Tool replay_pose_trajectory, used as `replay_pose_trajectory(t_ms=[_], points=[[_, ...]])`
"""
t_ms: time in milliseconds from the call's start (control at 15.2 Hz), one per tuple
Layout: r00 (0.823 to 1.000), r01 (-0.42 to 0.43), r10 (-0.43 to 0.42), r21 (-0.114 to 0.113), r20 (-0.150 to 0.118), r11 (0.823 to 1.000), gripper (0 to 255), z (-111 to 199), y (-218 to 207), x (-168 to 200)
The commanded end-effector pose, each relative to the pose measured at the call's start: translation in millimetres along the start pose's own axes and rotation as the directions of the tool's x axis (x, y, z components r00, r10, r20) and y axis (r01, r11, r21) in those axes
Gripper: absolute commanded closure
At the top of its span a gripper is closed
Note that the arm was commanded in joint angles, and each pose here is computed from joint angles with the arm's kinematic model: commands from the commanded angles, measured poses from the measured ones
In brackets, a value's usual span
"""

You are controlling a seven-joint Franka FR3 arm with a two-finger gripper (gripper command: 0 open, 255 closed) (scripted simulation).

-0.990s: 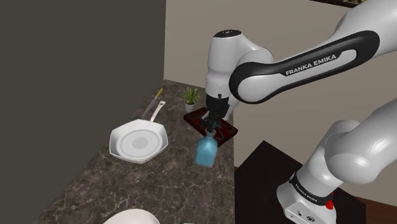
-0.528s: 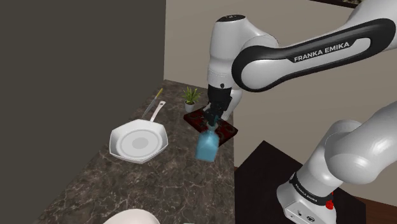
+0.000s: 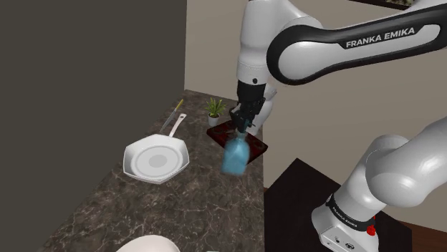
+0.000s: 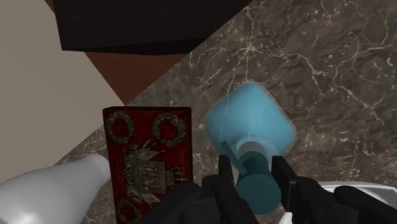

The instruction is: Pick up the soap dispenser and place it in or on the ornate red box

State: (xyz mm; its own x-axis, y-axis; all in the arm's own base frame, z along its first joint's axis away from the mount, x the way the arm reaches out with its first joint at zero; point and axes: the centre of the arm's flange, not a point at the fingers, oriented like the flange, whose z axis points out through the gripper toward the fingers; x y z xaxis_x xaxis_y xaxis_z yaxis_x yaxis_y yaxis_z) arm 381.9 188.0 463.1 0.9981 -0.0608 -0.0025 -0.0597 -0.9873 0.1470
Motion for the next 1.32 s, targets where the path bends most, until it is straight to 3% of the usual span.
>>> replay_pose_trajectory(t_ms=[0,396,1254], points=[[1.0,0.0,0.0,0.0,0.0,1.0,255,-12,2,1],[1.0,0.0,0.0,0.0,0.0,1.0,255,-43,7,1],[1.0,0.0,0.0,0.0,0.0,1.0,255,-85,144,95]])
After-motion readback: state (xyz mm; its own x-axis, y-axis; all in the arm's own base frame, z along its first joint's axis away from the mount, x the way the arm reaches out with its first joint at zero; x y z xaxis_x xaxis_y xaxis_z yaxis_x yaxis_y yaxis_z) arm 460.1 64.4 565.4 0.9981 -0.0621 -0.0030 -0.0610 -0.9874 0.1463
